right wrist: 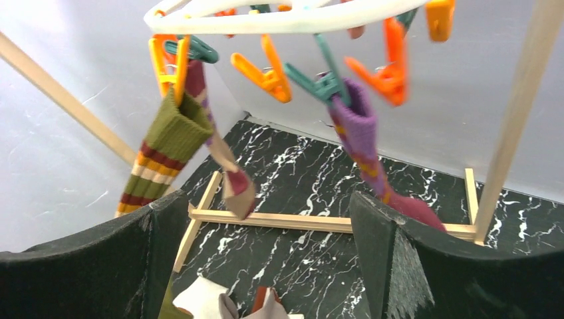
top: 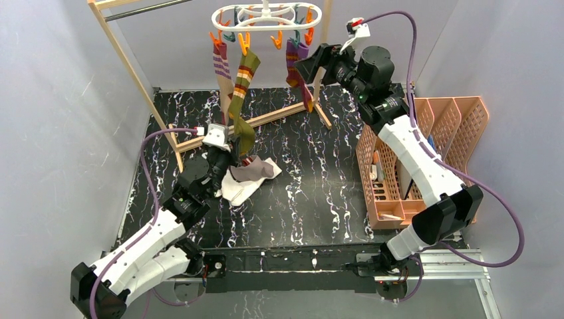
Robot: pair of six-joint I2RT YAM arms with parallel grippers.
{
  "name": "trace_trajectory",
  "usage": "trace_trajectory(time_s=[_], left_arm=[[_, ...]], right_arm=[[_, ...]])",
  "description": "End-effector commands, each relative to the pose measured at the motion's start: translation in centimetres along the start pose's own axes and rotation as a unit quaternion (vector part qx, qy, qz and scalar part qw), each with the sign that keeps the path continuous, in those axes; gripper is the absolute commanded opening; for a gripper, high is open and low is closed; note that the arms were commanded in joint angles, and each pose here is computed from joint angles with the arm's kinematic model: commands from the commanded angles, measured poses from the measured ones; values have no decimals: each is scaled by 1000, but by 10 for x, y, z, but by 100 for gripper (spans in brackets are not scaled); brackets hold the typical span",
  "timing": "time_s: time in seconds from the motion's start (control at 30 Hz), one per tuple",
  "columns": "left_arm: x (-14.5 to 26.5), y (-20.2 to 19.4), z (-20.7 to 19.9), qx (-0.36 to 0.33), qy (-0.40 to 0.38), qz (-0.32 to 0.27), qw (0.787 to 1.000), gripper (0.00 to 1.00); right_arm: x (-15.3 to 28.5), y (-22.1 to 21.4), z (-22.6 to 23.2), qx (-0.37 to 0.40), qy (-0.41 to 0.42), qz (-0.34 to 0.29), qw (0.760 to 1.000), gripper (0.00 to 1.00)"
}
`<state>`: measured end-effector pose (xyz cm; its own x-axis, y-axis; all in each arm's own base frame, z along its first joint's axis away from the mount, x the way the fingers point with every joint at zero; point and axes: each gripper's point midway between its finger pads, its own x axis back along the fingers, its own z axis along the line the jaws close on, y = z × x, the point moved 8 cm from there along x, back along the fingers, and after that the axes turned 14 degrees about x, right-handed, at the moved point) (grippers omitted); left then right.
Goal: Remove the socks clipped to the hanger
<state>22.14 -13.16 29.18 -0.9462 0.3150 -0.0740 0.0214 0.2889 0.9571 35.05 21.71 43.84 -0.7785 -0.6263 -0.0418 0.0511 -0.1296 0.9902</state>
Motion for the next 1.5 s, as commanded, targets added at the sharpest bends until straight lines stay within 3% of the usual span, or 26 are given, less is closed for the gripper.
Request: trace_trajectory(time_s=[0.0,0.27,0.53,0.9,1.47], left_arm=[[0,-1,-13,13,-13,6,1000,0],[2,-9,-44,-11,-34,19,999,0],[6,-29,-43,-37,-21,29,999,0],[9,-38,-38,-43,-20,34,998,0],[20,-41,-31,-42,-23,33,998,0]], right_arm=[[9,23,21,17,30,-41,999,99],[-1,18,38,22,50,-37,998,99],[-18,22,66,18,91,-45,995,98],[-58,28,97,17,116,-61,991,79],[-99,21,91,19,89,-87,992,70]])
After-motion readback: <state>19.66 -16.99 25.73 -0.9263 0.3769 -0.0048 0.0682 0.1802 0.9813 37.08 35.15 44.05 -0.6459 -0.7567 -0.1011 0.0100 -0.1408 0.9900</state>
